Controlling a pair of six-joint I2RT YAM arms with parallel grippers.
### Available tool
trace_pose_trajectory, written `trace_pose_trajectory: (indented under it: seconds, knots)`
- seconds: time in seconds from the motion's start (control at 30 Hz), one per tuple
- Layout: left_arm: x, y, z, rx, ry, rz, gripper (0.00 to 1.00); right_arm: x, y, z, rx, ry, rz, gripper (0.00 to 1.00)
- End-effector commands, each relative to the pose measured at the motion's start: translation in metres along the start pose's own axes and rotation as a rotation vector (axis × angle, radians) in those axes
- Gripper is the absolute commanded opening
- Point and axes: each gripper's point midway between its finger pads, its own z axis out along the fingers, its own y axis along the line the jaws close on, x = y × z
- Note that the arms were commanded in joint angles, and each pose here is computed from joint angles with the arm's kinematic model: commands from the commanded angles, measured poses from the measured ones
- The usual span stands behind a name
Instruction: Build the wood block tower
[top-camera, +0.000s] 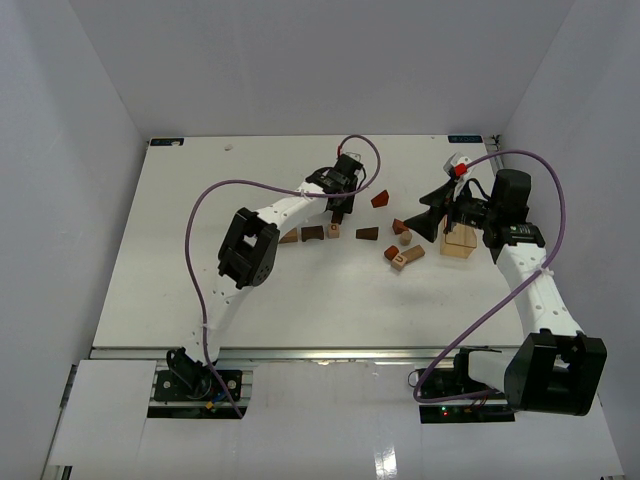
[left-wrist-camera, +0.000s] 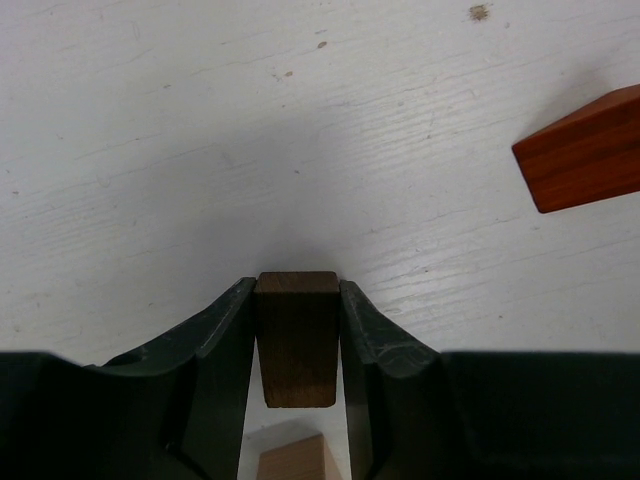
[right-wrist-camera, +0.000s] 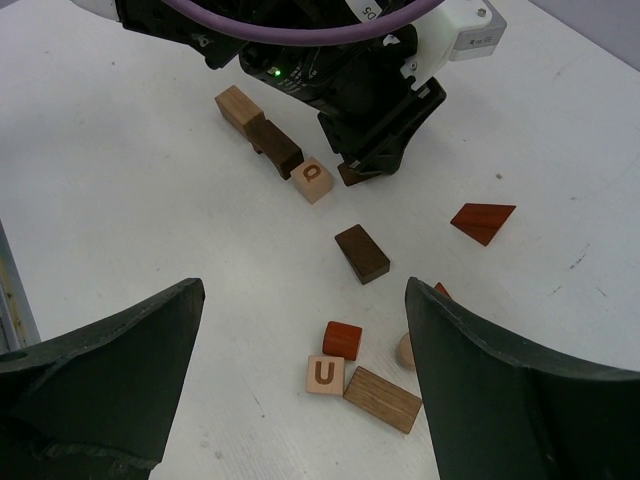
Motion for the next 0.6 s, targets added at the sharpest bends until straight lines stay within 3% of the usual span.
trace_pose_trajectory:
  seconds: [0.0, 0.3, 0.5, 0.57]
  knots:
    - [-0.019, -0.01, -0.01, 0.04, -0.038, -0.021, 0.43, -0.002, 0.001, 0.0, -0.021, -0.018, -0.013, 0.87]
    - [-0.066, -0.009, -0.028, 0.062, -0.148, -0.051, 0.21, 0.001, 0.005, 0.001, -0.049, -0.02, -0.019, 0.86]
    - [-0.123, -0.016, -0.084, 0.237, -0.272, -0.104, 0.08, 0.006, 0.027, 0.001, -0.183, -0.064, -0.115, 0.87]
    - [-0.144, -0.018, -0.119, 0.336, -0.337, -0.117, 0.06, 0.009, 0.034, 0.001, -0.221, -0.08, -0.144, 0.87]
